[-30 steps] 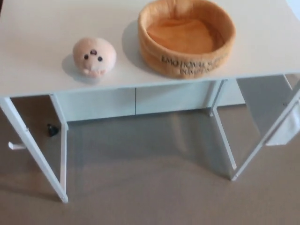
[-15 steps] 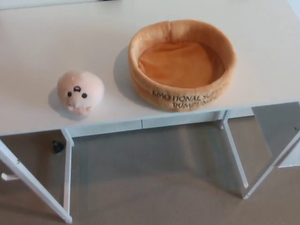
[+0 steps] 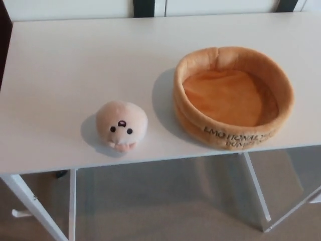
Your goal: The robot walks towards a table in front, picks a dumpling toy with left hand and puts it in an orange round plate
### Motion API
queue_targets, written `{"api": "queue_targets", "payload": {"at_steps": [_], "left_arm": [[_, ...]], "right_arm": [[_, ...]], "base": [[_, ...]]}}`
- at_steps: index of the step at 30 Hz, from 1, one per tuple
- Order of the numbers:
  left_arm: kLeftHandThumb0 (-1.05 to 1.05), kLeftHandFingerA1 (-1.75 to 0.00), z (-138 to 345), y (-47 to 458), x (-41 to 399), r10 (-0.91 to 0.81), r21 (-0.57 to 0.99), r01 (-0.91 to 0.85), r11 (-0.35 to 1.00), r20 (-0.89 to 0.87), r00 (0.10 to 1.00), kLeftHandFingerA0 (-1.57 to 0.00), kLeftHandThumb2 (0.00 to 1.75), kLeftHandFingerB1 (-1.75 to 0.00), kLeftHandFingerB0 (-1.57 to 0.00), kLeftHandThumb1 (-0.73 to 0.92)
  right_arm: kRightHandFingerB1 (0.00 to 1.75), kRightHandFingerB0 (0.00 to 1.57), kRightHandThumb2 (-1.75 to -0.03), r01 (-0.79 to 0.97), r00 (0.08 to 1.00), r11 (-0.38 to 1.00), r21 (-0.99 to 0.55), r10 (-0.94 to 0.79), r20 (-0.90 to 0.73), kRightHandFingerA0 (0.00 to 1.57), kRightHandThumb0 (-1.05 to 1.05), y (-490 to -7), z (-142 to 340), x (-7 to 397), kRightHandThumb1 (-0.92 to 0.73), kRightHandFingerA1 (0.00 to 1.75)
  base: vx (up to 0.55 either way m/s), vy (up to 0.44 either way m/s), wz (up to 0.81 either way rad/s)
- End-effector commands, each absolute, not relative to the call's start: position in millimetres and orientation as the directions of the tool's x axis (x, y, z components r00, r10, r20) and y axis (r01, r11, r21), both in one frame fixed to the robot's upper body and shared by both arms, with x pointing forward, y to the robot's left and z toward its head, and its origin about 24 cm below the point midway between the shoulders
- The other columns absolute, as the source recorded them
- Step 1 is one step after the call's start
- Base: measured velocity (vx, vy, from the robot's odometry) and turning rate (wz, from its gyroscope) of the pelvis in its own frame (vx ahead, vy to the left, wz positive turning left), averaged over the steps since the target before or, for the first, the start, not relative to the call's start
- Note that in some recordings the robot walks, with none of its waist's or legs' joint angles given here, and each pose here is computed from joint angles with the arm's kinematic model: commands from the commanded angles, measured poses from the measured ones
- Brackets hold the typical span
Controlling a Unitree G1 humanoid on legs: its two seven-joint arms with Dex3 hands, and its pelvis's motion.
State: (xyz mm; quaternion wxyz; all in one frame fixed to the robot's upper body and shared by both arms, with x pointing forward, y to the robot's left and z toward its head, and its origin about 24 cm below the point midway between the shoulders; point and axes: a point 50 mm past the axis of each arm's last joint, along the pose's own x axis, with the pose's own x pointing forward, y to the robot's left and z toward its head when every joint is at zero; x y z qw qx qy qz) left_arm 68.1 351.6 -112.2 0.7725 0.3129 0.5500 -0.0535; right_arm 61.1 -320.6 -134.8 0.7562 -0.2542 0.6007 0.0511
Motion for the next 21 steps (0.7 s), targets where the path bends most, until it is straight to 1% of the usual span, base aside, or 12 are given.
{"api": "queue_targets", "payload": {"at_steps": [1, 3, 8, 10, 13, 14, 15, 16, 17, 18, 21], "left_arm": [[-0.39, -0.40, -112, 353, 61, 0.255, 0.420, 0.450, 0.788, -0.888, 0.383, -0.56, 0.60, -0.34, -0.39, 0.68], [-0.37, -0.41, -113, 352, 57, 0.248, 0.407, 0.435, 0.803, -0.892, 0.377, -0.57, 0.60, -0.35, -0.40, 0.68], [-0.36, -0.40, -117, 348, 46, 0.239, 0.387, 0.450, 0.805, -0.905, 0.351, -0.57, 0.60, -0.34, -0.40, 0.69], [-0.38, -0.40, -118, 346, 52, 0.245, 0.391, 0.444, 0.806, -0.904, 0.351, -0.53, 0.61, -0.34, -0.37, 0.69], [-0.38, -0.40, -117, 347, 52, 0.247, 0.396, 0.443, 0.804, -0.901, 0.358, -0.54, 0.60, -0.33, -0.36, 0.68], [-0.38, -0.41, -117, 348, 53, 0.254, 0.403, 0.444, 0.800, -0.898, 0.358, -0.59, 0.60, -0.33, -0.35, 0.67], [-0.38, -0.41, -117, 348, 53, 0.257, 0.406, 0.445, 0.798, -0.897, 0.358, -0.59, 0.60, -0.33, -0.35, 0.67], [-0.47, -0.54, -116, 348, 54, 0.258, 0.410, 0.450, 0.793, -0.895, 0.363, -0.58, 0.78, -0.43, -0.29, 0.55], [-0.47, -0.54, -116, 348, 54, 0.258, 0.412, 0.452, 0.791, -0.895, 0.365, -0.58, 0.78, -0.43, -0.29, 0.55], [-0.36, -0.44, -116, 348, 56, 0.260, 0.415, 0.450, 0.791, -0.893, 0.368, -0.69, 0.62, -0.32, -0.30, 0.68], [-0.35, -0.43, -116, 348, 62, 0.260, 0.423, 0.451, 0.786, -0.888, 0.379, -0.68, 0.61, -0.32, -0.31, 0.69]], "right_arm": [[0.40, 0.52, -0.61, -0.372, 0.263, 0.867, -0.332, -0.245, -0.933, 0.64, -0.39, -325, -134, 54, -0.69, 0.47], [0.39, 0.52, -0.62, -0.381, 0.250, 0.865, -0.328, -0.245, -0.937, 0.63, -0.40, -325, -134, 49, -0.70, 0.47], [0.39, 0.53, -0.61, -0.386, 0.224, 0.861, -0.331, -0.261, -0.939, 0.69, -0.39, -328, -134, 33, -0.69, 0.53], [0.40, 0.53, -0.62, -0.397, 0.233, 0.854, -0.337, -0.261, -0.937, 0.68, -0.40, -329, -133, 41, -0.70, 0.50], [0.40, 0.53, -0.61, -0.375, 0.245, 0.862, -0.341, -0.263, -0.933, 0.67, -0.39, -329, -133, 40, -0.69, 0.48], [0.40, 0.55, -0.61, -0.379, 0.244, 0.861, -0.338, -0.260, -0.934, 0.67, -0.37, -328, -134, 41, -0.68, 0.47], [0.40, 0.55, -0.61, -0.380, 0.243, 0.861, -0.337, -0.259, -0.935, 0.67, -0.37, -327, -134, 42, -0.68, 0.47], [0.40, 0.55, -0.61, -0.379, 0.237, 0.861, -0.339, -0.263, -0.935, 0.70, -0.38, -327, -134, 40, -0.67, 0.50], [0.40, 0.55, -0.61, -0.379, 0.234, 0.861, -0.339, -0.265, -0.935, 0.70, -0.38, -327, -134, 40, -0.67, 0.50], [0.40, 0.55, -0.61, -0.374, 0.238, 0.864, -0.338, -0.263, -0.935, 0.69, -0.39, -327, -134, 40, -0.68, 0.52], [0.40, 0.54, -0.61, -0.368, 0.248, 0.865, -0.340, -0.261, -0.933, 0.69, -0.39, -327, -134, 44, -0.68, 0.51]], "base": [[0.09, -0.019, 0.06], [0.12, -0.063, 0.12], [0.10, -0.100, -0.02], [0.00, 0.000, 0.00], [0.02, 0.096, -0.13], [0.02, 0.184, -0.09], [-0.05, 0.226, -0.14], [-0.01, 0.325, -0.19], [0.07, 0.172, -0.21], [0.07, 0.152, -0.15], [0.06, 0.151, -0.02]]}}
